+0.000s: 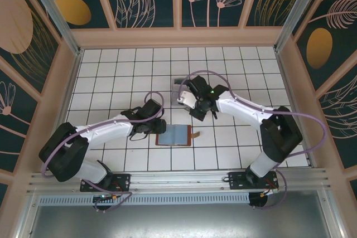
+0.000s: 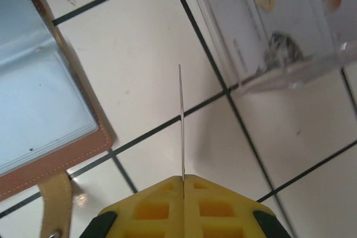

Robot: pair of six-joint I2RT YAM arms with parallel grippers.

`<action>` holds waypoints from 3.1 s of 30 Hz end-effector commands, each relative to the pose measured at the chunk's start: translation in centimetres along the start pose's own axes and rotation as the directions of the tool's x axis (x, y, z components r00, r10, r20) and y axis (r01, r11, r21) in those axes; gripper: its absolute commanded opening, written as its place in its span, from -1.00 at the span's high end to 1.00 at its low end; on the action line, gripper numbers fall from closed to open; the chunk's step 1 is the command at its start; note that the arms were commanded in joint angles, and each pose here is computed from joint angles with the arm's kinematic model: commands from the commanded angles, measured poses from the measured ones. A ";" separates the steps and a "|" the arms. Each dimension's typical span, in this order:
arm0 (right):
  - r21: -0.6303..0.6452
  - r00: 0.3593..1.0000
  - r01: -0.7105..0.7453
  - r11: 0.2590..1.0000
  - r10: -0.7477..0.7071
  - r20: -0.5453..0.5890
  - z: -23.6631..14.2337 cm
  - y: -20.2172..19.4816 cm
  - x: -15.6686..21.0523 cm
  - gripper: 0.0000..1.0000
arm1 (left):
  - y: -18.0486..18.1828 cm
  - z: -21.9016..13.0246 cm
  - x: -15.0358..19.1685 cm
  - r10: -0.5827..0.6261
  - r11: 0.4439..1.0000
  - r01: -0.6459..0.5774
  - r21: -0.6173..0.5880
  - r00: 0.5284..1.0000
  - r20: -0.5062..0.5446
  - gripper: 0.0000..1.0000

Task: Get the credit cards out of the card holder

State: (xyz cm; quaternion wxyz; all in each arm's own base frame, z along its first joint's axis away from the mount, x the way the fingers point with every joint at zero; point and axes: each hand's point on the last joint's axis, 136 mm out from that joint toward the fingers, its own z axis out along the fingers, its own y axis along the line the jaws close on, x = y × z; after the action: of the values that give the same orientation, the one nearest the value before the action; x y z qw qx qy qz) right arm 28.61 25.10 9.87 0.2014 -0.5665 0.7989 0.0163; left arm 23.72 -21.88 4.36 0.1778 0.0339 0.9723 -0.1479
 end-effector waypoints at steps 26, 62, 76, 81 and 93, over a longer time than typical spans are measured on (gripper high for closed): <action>0.049 0.927 0.374 0.926 -0.373 -0.034 -1.1 -11.6 -8.4 1.00 | 1.2 -0.6 0.6 -0.032 0.999 0.033 -0.026 0.999 0.020 0.09; -0.035 0.917 0.393 0.919 -0.395 -0.052 4.1 -12.7 -9.2 0.97 | 1.7 -0.5 0.9 -0.051 0.998 0.051 -0.048 0.999 0.013 0.07; 0.031 0.918 0.394 0.919 -0.391 -0.070 4.2 -13.9 -9.7 0.62 | 1.7 -0.3 1.1 -0.046 0.998 0.046 -0.049 0.999 0.005 0.07; 0.066 0.928 0.372 0.926 -0.368 -0.066 3.9 -14.4 -10.3 0.58 | 1.7 -0.2 1.1 -0.046 0.998 0.046 -0.044 0.999 0.004 0.07; 0.181 0.970 -0.096 0.979 0.051 0.238 -0.7 -16.1 -14.6 0.72 | -0.2 0.4 1.4 -0.031 0.998 0.033 0.050 0.999 -0.027 0.08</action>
State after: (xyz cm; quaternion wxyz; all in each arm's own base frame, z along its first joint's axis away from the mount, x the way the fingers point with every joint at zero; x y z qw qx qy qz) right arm 46.81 31.23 12.87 0.2608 -0.5989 0.7564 -0.0339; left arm 22.98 -21.49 4.08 0.1746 0.0170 0.9715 -0.1591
